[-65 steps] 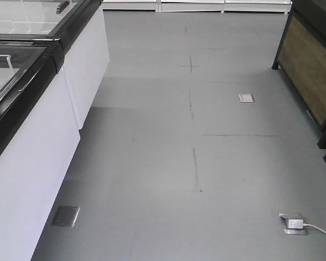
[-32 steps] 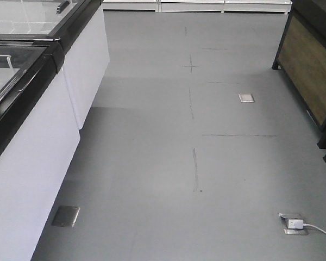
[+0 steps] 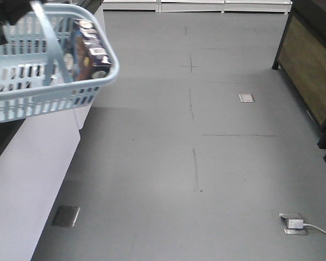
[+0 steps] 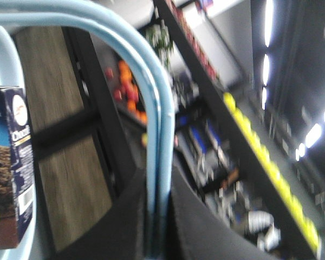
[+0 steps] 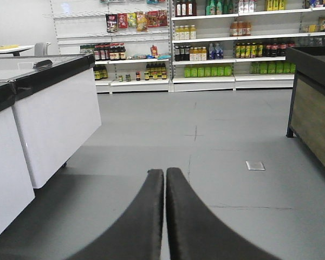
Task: Left arm holds basket, right arm returns cookies
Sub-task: 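Lift the light-blue basket by its handle with the left gripper, then hold the basket with the left gripper and drive toward the shelves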
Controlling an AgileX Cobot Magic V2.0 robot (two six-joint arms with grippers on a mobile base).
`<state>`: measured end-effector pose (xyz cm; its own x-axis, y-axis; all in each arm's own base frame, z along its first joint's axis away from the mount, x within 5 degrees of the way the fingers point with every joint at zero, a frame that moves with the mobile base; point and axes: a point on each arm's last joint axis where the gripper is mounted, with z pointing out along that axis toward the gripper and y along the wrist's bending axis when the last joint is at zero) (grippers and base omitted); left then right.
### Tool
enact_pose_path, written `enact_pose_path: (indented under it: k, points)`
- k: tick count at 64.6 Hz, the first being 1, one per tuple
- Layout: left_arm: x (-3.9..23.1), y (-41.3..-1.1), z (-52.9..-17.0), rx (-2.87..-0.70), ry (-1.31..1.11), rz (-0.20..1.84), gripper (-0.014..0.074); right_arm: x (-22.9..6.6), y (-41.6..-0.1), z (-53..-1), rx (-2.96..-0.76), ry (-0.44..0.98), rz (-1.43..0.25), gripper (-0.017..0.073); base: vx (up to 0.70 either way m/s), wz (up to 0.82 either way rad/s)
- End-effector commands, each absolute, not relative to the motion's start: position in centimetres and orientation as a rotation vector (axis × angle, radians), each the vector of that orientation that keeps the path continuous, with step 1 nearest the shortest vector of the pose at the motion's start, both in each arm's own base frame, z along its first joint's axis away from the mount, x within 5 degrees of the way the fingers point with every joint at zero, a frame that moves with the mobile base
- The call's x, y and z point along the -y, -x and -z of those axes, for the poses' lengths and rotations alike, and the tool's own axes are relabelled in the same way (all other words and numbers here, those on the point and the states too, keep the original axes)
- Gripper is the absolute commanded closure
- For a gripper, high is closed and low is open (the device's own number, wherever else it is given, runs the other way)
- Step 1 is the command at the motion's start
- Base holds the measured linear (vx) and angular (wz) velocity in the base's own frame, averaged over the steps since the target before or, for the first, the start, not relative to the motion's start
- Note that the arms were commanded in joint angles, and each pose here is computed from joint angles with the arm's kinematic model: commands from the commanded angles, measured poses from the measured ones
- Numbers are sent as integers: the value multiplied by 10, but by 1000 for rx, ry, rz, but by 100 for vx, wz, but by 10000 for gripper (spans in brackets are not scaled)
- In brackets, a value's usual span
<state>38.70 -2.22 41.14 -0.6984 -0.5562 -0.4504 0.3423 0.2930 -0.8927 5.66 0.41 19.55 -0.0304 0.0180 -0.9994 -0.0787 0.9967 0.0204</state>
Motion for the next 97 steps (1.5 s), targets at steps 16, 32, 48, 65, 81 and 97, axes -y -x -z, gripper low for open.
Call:
enact_pose_path:
  k: [16,32,48,65,81,97]
  points:
    - [142,-355,-398,-1869,41,1671,601,-5,-56,-202,-1516,60,-79,567,0,0]
    - [192,-328,-329,-2017,119,1726,601,-5,-56,-202,-1516,60,-79,567,0,0]
    - [230,-291,-293,-2172,19,1744,601,-5,-56,-202,-1516,60,-79,567,0,0]
    - [262,-256,-268,-2307,-6,1684,601,-5,-56,-202,-1516,60,-79,567,0,0]
    - [274,-244,-268,-2331,-34,1700,601,-5,-56,-202,-1516,60,-79,567,0,0]
    - [274,-244,-268,-2332,-35,1692,601,-5,-56,-202,-1516,60,-79,567,0,0]
